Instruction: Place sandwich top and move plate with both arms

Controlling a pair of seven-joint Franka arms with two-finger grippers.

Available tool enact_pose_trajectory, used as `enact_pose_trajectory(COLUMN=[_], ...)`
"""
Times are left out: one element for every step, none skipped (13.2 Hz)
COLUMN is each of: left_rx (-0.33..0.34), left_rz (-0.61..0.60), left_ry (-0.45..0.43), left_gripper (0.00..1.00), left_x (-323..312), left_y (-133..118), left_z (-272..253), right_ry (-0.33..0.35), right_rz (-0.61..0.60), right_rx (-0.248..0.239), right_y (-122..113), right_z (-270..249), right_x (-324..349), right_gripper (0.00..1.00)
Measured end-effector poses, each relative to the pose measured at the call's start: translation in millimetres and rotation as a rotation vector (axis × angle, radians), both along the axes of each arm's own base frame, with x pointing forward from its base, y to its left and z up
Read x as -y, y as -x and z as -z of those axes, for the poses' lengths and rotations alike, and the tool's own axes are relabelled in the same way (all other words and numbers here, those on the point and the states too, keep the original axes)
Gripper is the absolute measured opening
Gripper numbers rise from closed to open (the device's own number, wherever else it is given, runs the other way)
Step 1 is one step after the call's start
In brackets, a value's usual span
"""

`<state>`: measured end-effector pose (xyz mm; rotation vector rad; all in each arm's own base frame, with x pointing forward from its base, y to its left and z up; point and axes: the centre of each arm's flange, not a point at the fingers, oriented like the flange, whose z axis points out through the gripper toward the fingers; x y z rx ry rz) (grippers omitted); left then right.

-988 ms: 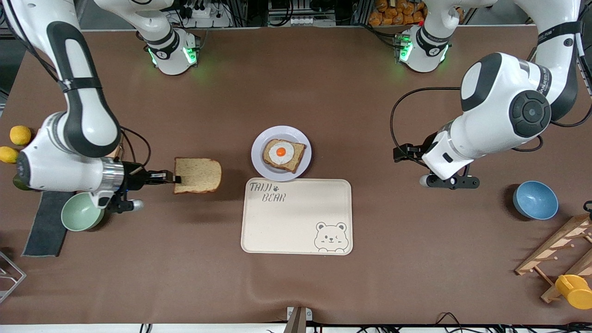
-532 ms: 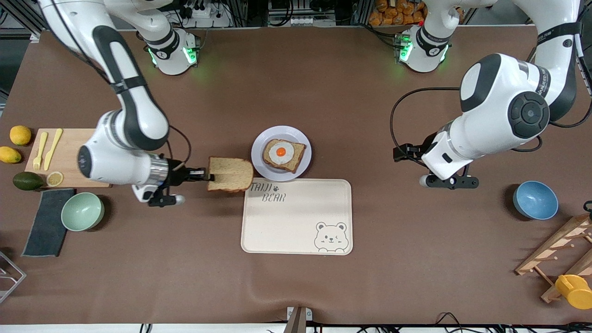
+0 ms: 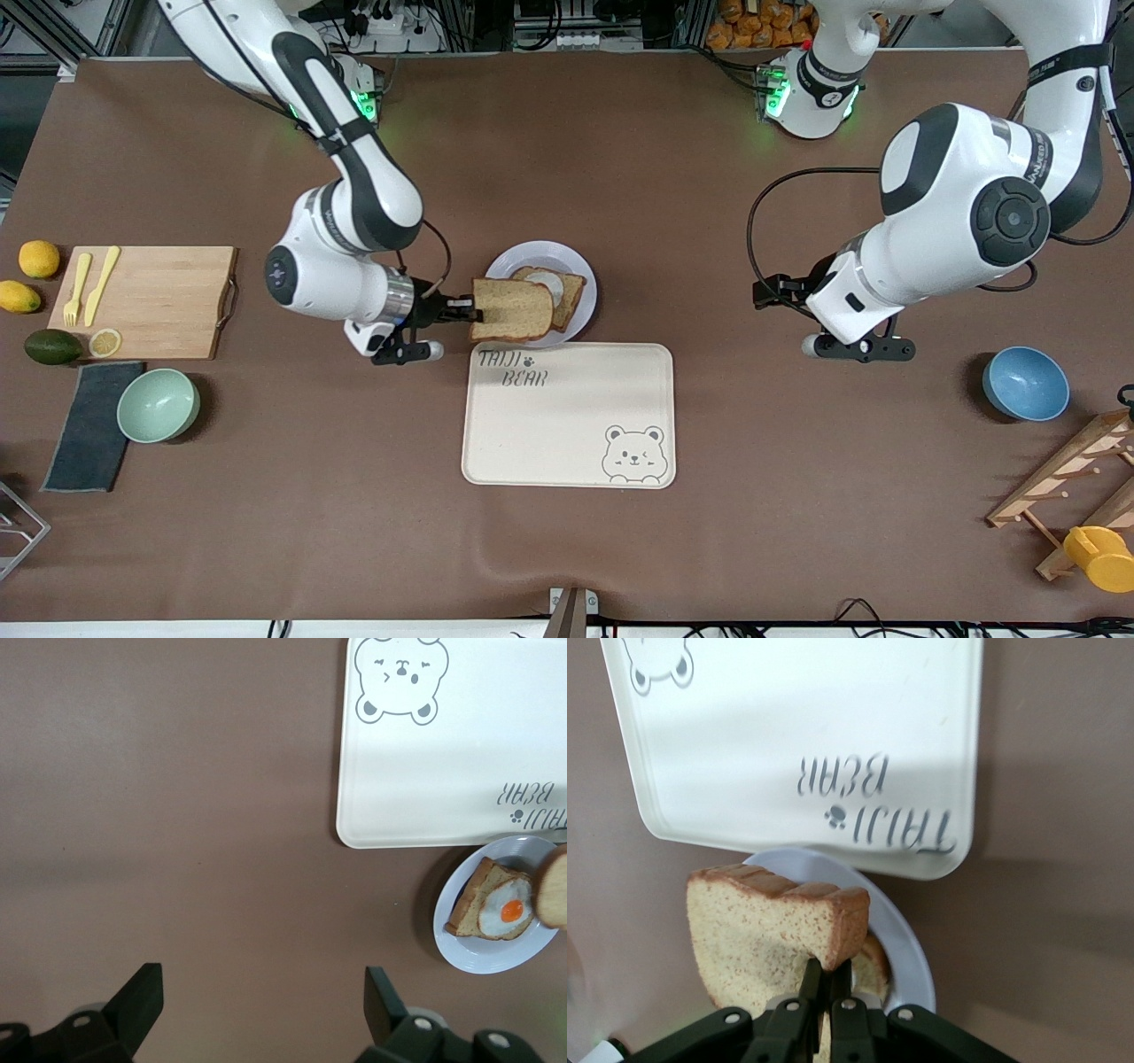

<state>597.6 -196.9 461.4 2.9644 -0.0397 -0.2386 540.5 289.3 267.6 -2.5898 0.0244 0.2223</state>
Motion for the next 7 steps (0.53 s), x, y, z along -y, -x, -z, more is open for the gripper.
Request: enact_pose_trajectory(left_rx=[0.0,0.0,0.001,0.002,0.001,-0.001,-0.002], left_rz=[0.001,0.002,0.003,0.004,0.005,0.005,0.005], left_ry=[0.0,0.0,0.0,0.0,0.0,-0.001,-0.001], left_gripper=[1.0,1.0,1.0,1.0,1.0,1.0,1.0], left_x=[0,0,0,0,0,0,0], left_y=[0,0,1,1,1,1,2], left_z=[0,0,-1,-1,0,0,1], right_ry=[-0.003,-0.001,-0.001,-0.002,0.002,0.011,0.017], right_rz=[0.009,0.015,0.019,0.023,0.028,0.03,0.029], right_rx=[-0.005,-0.003,-0.002,-0.001,0.006,0.011,0.01], right_y=[8,14,19,25,31,37,41], right_z=[6,10,14,17,21,25,29], right_x=[-6,-11,-16,-22,-27,-29,-30], right_gripper=[0.07,0.07,0.07,0.07,0.07,0.07,0.07])
